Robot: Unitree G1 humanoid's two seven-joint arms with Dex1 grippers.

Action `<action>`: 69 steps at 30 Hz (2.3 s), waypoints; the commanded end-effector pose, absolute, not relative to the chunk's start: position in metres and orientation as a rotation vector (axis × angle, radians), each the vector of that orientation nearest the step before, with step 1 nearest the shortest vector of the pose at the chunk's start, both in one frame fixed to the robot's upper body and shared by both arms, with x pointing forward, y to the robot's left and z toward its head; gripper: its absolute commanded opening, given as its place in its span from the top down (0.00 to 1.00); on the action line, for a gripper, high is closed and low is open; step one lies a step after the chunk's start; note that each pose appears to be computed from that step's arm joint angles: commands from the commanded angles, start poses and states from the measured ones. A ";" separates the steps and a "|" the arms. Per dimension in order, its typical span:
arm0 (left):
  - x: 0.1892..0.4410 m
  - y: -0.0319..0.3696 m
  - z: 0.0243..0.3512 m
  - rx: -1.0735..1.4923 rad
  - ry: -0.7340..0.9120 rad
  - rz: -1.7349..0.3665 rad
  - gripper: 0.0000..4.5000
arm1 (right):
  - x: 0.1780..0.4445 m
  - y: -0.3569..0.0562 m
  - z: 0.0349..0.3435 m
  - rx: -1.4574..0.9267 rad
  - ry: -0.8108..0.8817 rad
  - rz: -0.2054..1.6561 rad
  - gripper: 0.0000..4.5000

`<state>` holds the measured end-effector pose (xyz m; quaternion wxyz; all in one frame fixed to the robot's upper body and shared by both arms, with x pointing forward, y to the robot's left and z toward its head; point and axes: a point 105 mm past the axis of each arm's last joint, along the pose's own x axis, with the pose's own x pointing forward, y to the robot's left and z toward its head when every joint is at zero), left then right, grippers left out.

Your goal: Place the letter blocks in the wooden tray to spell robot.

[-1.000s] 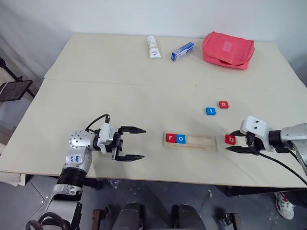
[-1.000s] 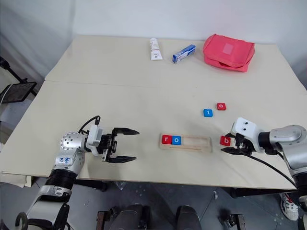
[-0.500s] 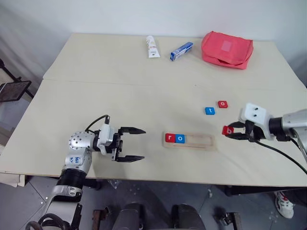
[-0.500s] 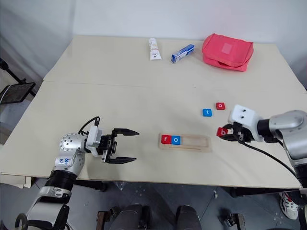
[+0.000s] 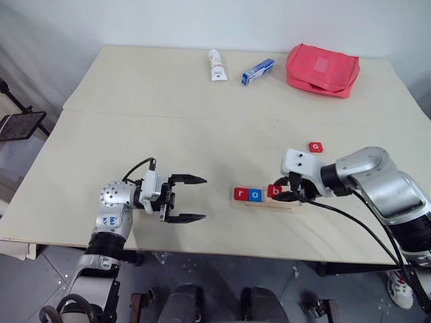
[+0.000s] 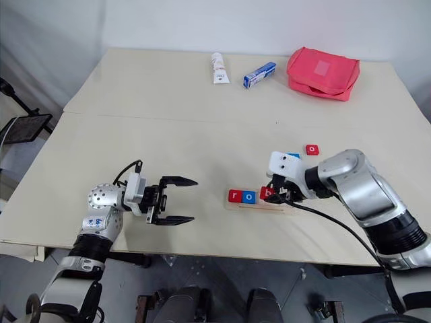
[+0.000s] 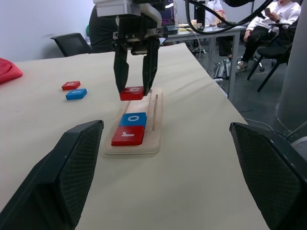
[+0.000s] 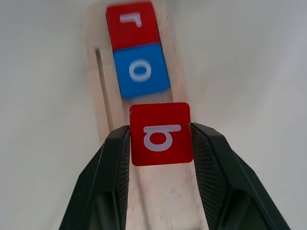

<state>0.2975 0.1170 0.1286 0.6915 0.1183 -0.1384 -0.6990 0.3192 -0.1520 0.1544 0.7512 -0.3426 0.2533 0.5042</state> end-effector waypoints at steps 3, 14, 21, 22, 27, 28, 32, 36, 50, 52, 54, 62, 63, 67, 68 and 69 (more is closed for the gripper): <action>0.292 0.119 0.131 0.284 -0.335 -1.562 0.00 | 0.321 -0.146 0.160 -0.785 0.522 1.111 0.68; 0.289 0.119 0.129 0.276 -0.335 -1.547 0.00 | 0.321 -0.141 0.155 -0.804 0.530 1.141 0.68; 0.289 0.118 0.129 0.274 -0.336 -1.543 0.00 | 0.320 -0.141 0.152 -0.818 0.536 1.146 0.68; 0.289 0.118 0.129 0.273 -0.336 -1.542 0.00 | 0.320 -0.141 0.152 -0.819 0.537 1.147 0.68; 0.290 0.118 0.129 0.274 -0.335 -1.542 0.00 | 0.317 -0.137 0.150 -0.813 0.541 1.172 0.37; 0.290 0.118 0.129 0.274 -0.334 -1.541 0.00 | 0.317 -0.137 0.150 -0.814 0.539 1.170 0.30; 0.290 0.118 0.129 0.275 -0.333 -1.540 0.00 | 0.317 -0.136 0.151 -0.814 0.536 1.169 0.01; 0.291 0.118 0.129 0.275 -0.335 -1.543 0.00 | 0.314 -0.138 0.157 -0.805 0.522 1.155 0.01; 0.294 0.114 0.130 0.271 -0.340 -1.561 0.00 | 0.304 -0.164 0.162 -0.732 0.498 1.093 0.37; 0.294 0.113 0.130 0.271 -0.340 -1.563 0.00 | 0.304 -0.167 0.160 -0.732 0.500 1.086 0.52; 0.294 0.113 0.130 0.270 -0.341 -1.565 0.00 | 0.306 -0.169 0.158 -0.731 0.503 1.079 0.66; 0.292 0.115 0.130 0.273 -0.342 -1.562 0.00 | 0.315 -0.166 0.147 -0.728 0.504 1.076 0.99; 0.292 0.115 0.130 0.274 -0.342 -1.560 0.00 | 0.316 -0.164 0.146 -0.727 0.503 1.079 0.99; 0.292 0.116 0.131 0.277 -0.342 -1.555 0.00 | 0.318 -0.161 0.143 -0.724 0.502 1.087 0.99; 0.292 0.116 0.131 0.277 -0.342 -1.554 0.00 | 0.319 -0.160 0.142 -0.722 0.501 1.089 0.99; 0.292 0.116 0.131 0.278 -0.342 -1.552 0.00 | 0.319 -0.159 0.141 -0.720 0.497 1.092 0.99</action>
